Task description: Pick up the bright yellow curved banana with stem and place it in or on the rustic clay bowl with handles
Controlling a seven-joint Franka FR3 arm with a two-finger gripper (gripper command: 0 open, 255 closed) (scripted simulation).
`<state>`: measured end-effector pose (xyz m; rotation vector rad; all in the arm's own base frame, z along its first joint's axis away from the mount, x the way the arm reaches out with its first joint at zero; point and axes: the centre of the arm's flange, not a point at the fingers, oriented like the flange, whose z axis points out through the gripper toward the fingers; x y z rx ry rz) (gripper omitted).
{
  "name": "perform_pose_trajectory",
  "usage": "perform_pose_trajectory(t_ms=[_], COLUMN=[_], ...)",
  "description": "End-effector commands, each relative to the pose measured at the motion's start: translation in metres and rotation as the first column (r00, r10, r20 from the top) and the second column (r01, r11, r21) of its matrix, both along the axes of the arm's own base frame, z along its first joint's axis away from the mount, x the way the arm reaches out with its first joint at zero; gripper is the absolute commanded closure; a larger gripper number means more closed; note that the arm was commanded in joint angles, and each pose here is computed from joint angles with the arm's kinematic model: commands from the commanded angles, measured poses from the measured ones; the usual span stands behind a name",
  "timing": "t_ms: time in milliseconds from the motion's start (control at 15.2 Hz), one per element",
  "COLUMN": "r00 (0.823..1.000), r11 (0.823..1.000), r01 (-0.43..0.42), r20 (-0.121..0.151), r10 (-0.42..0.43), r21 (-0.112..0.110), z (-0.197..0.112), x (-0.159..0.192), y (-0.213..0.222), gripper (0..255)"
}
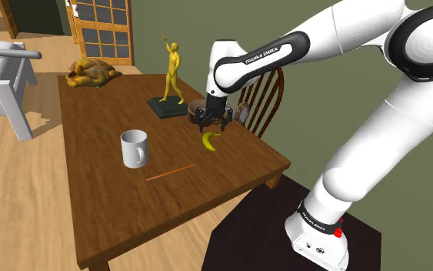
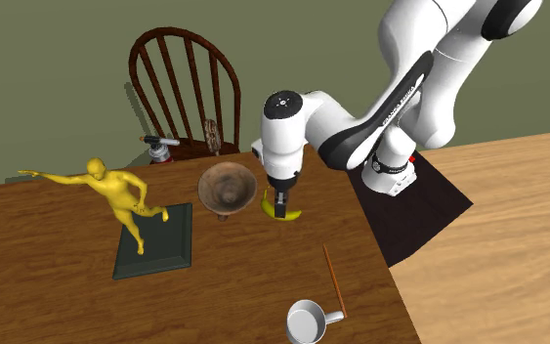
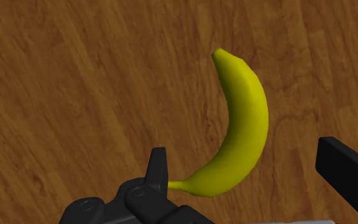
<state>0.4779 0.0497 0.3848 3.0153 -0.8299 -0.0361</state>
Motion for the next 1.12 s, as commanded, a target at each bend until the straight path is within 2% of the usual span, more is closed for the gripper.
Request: perform_pose_trajectory(t_ms=[0,528,990,1056], r00=[0.999,0.999,0.999,0.999], r11=[0.999,0.999,0.999,0.999], r01=[0.039,0.039,0.039,0.039], r20=[0.004,0.004,0.004,0.004], r10=[-0.039,-0.039,-0.039,-0.039], r21=[-0.001,-0.001,-0.001,-0.001], z=[-0.015,-0.055,-0.055,-0.055], x=[0.019,0.018,0.018,0.018], y=[0.004,0.004,0.004,0.004], gripper=[0,0,0,255])
